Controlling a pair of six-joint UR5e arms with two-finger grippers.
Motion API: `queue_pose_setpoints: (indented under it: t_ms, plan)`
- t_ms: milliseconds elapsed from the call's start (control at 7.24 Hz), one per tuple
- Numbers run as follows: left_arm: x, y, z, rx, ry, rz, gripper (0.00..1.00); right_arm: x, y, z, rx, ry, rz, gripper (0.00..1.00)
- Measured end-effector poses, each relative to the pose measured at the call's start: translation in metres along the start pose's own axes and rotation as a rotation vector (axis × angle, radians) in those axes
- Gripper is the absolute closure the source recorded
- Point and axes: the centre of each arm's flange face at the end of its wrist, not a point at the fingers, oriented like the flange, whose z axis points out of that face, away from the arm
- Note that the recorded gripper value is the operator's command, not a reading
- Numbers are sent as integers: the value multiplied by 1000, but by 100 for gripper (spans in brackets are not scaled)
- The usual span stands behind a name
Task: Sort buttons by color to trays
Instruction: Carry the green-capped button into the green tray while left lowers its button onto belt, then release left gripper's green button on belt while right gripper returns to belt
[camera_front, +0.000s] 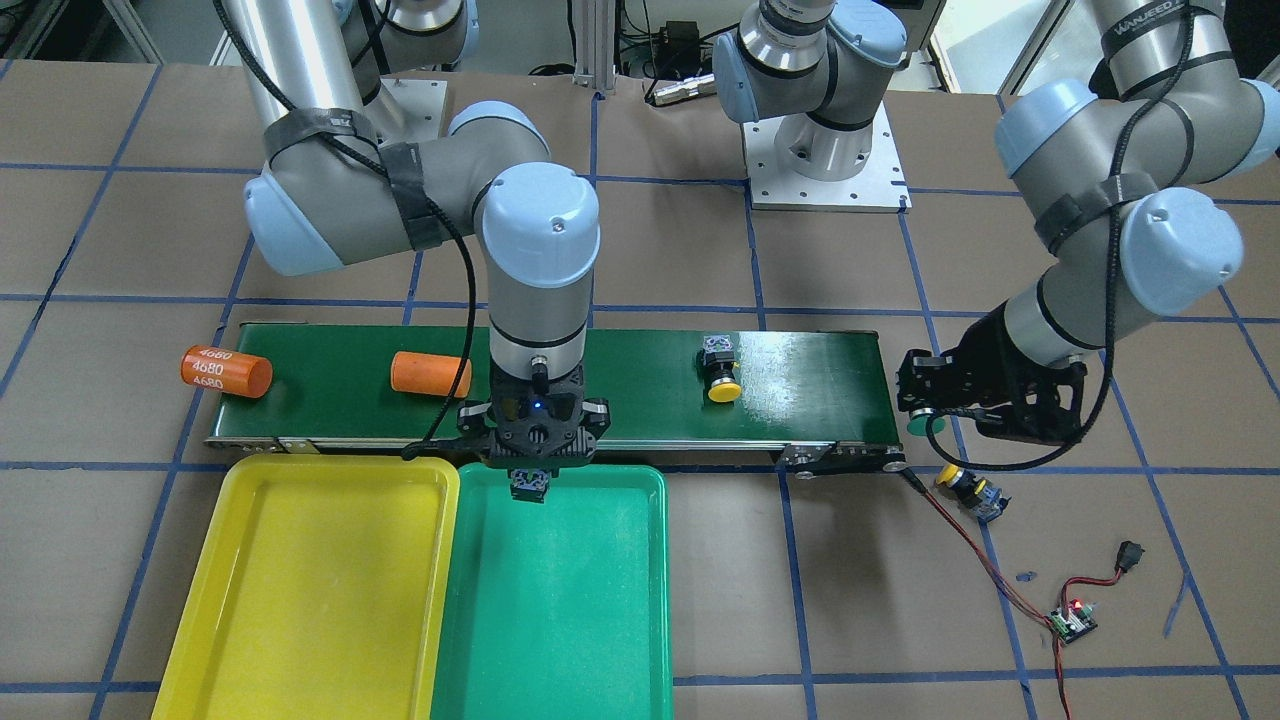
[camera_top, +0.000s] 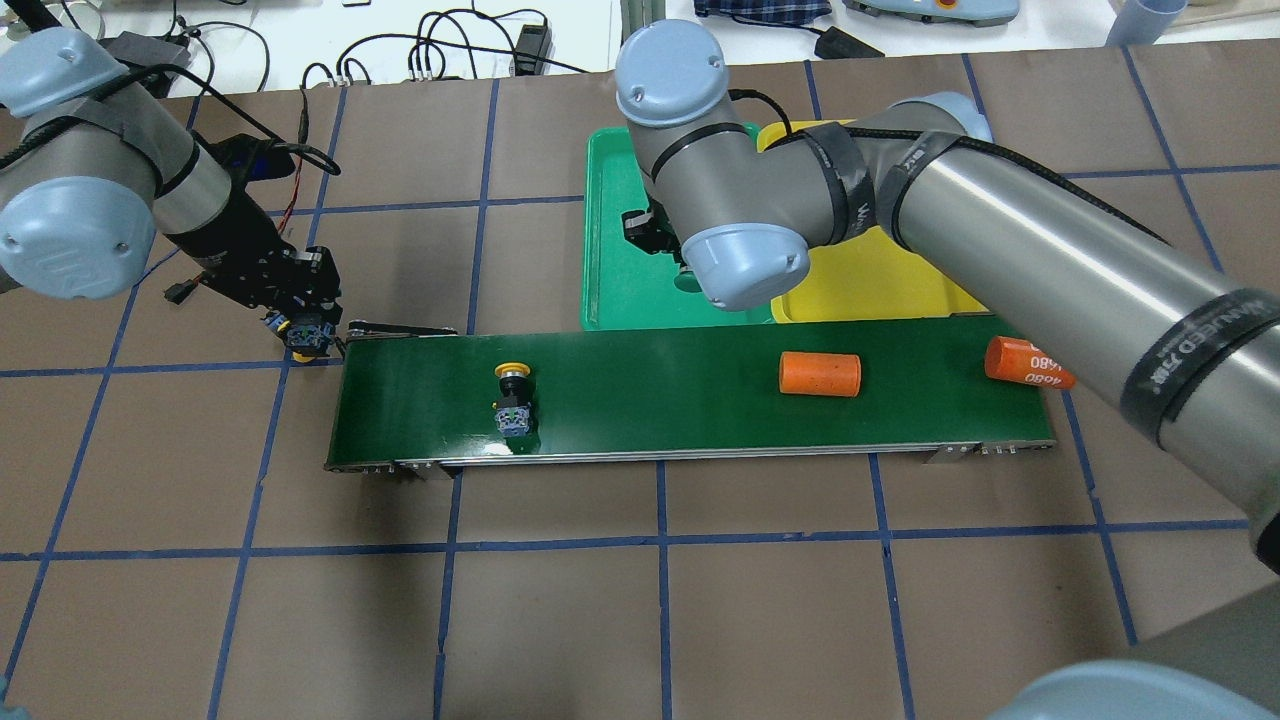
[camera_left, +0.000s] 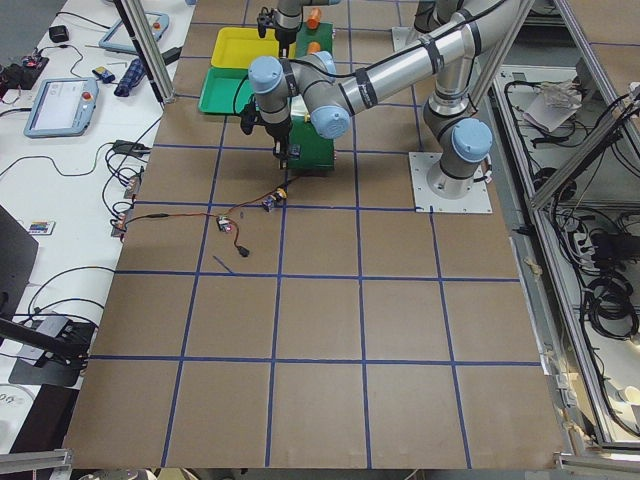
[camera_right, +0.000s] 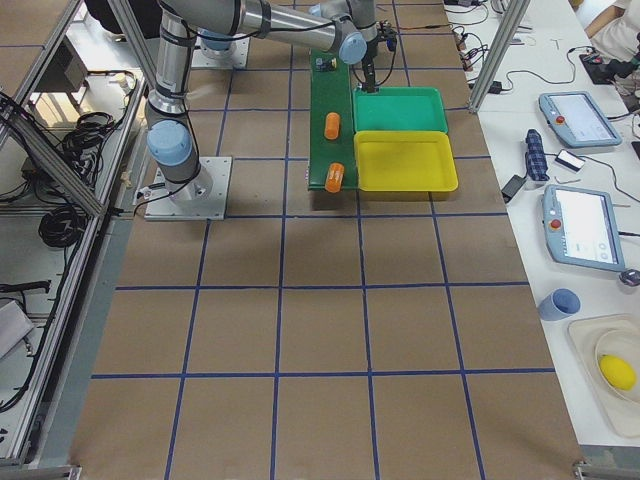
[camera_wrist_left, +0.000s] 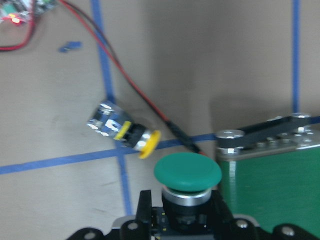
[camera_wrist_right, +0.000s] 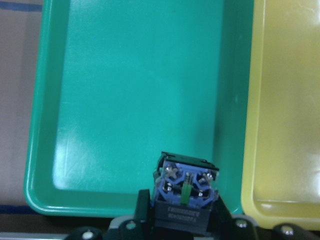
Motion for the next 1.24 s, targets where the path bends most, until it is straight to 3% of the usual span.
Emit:
queue_pose_setpoints:
  t_ms: [138, 276, 414, 552, 691, 1243]
  plan:
    - [10, 6, 14, -22, 11, -2, 86, 16, -11, 1, 7, 3, -24, 31]
    - [14, 11, 26, -41, 18, -3, 81, 28, -19, 2, 8, 7, -26, 0]
    - [16, 15, 36, -54, 22, -4, 70, 38, -22, 5, 3, 10, -20, 0]
    - [16, 17, 46, -65, 25, -5, 6, 44, -23, 8, -2, 12, -14, 0]
    - [16, 18, 55, -69, 27, -6, 0, 46, -23, 8, -1, 12, -12, 0]
    - [17, 19, 48, -45, 17, -31, 0, 45, -21, -8, 17, 10, -15, 0]
